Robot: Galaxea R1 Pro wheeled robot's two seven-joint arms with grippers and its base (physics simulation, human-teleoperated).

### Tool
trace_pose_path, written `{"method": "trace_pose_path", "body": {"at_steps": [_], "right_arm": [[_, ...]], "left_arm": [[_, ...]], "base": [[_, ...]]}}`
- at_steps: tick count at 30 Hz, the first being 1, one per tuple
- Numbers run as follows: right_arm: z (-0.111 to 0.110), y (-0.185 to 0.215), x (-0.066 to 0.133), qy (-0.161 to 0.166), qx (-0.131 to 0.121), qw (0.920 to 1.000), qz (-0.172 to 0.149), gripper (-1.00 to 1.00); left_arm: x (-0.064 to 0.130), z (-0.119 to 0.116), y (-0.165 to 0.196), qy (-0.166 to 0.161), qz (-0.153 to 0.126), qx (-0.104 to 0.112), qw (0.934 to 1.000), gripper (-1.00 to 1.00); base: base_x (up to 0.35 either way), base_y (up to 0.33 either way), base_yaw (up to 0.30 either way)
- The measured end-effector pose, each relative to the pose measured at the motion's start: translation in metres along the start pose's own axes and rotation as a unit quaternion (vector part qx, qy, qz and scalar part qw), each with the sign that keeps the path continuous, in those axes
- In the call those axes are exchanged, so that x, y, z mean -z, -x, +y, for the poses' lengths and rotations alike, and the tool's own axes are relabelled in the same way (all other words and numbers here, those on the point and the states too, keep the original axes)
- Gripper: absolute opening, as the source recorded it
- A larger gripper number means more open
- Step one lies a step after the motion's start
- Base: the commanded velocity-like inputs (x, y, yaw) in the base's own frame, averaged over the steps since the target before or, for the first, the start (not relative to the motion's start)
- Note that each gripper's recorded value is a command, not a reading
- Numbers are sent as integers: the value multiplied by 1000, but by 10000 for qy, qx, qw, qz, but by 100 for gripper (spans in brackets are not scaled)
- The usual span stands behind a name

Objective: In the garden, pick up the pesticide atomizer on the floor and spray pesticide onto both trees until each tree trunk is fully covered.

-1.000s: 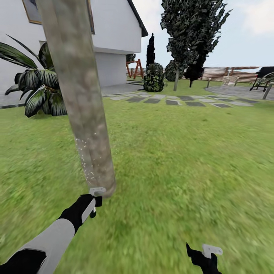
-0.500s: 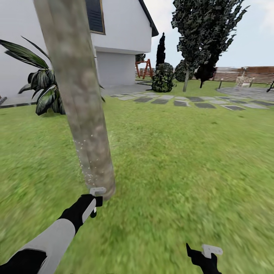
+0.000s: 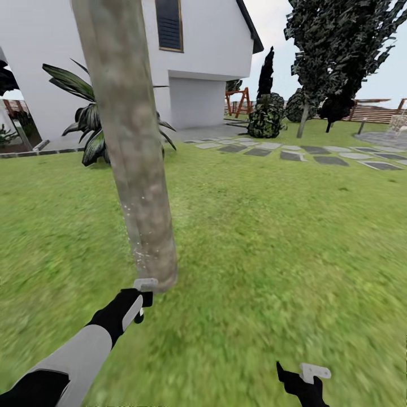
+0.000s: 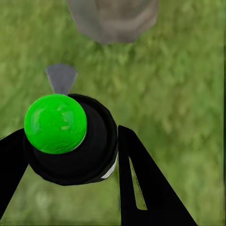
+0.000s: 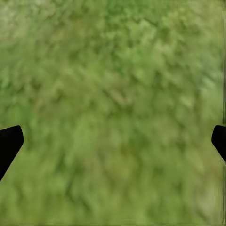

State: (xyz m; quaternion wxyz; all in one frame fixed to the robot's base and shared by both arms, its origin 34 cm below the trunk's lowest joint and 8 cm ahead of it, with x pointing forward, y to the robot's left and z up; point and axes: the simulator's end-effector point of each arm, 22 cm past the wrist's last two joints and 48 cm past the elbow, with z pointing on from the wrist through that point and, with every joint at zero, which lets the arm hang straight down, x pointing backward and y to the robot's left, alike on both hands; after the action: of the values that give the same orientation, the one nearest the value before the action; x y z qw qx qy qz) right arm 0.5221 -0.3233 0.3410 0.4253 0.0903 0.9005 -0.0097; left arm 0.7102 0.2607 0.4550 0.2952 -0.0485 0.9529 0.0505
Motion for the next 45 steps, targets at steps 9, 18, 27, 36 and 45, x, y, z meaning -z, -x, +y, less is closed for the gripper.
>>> {"method": "trace_pose_path", "body": {"at_steps": [9, 18, 27, 36, 45], "right_arm": [[0, 1, 0, -2, 1, 10000, -6, 100], [0, 0, 0, -1, 0, 10000, -2, 100], [0, 0, 0, -1, 0, 10000, -1, 100], [1, 0, 0, 4, -4, 10000, 2, 100], [0, 1, 0, 0, -2, 10000, -6, 100]], "left_arm": [[0, 1, 0, 4, 7, 5, 10000, -100], [0, 1, 0, 7, 7, 7, 10000, -100], [0, 0, 0, -2, 9, 11, 10000, -100], [0, -5, 9, -48, -243, 59, 9997, -100], [33, -78, 61, -617, -687, -6, 9957, -100]], "base": [[1, -273, 50], [102, -267, 269], [186, -229, 276], [83, -171, 276], [1, -1, 116]]}}
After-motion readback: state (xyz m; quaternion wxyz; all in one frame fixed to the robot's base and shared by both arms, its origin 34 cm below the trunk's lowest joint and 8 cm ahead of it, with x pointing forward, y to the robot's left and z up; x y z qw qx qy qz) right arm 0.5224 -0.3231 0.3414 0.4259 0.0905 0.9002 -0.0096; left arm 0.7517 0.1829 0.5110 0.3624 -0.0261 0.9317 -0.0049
